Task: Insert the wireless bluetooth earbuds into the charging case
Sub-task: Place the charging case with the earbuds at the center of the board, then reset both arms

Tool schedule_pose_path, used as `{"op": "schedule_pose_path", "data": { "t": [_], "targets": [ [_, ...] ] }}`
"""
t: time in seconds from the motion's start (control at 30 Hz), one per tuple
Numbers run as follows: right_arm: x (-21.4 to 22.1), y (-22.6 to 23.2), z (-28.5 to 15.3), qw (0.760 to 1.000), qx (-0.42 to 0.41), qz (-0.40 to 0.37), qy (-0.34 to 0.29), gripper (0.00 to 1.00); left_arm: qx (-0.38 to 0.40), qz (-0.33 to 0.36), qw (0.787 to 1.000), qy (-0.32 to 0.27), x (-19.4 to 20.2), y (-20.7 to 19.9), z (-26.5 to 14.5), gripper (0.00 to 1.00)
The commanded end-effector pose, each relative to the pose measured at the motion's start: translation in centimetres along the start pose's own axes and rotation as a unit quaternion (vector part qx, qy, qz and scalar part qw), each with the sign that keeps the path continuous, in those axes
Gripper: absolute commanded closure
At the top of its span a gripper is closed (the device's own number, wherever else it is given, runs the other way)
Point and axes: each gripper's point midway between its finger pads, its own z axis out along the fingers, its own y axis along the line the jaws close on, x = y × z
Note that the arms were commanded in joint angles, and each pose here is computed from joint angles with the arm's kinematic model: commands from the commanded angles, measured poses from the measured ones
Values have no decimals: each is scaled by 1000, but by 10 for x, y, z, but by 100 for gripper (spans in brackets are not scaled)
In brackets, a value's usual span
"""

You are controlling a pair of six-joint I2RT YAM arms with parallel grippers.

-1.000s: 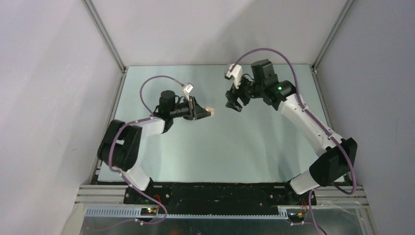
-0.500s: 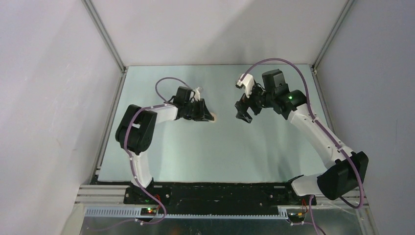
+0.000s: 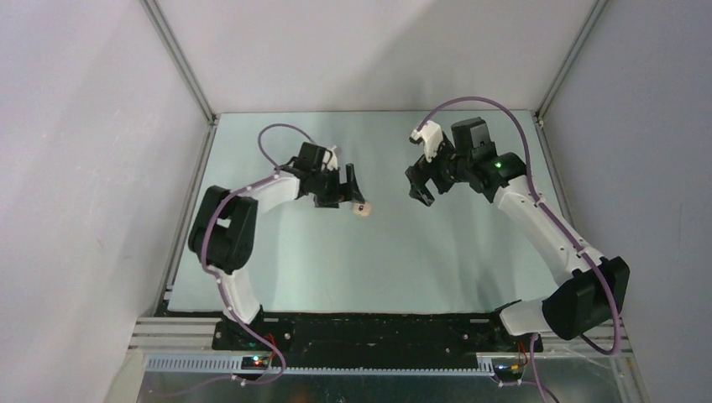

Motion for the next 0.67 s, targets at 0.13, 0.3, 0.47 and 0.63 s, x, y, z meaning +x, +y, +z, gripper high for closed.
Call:
{"op": "schedule_pose_path", "data": {
  "t": [0.13,0.3,0.47,0.63],
  "targets": [
    [-30,-79,-21,962,210,166,-46,1,-71,141,974,-160,-87,-15,-132,0],
    [-73,-121,-53,920,315,196,-131,0,-178,203,905,-329,-145,-18,-233,0],
    [-106,-146,-84,899,374,152,-170,1,-174,232,847,-445,-172,-44,-306,0],
    [-110,-141,-76,903,359,155,-179,1,-188,263,834,-447,-169,-39,-305,0]
  ]
}}
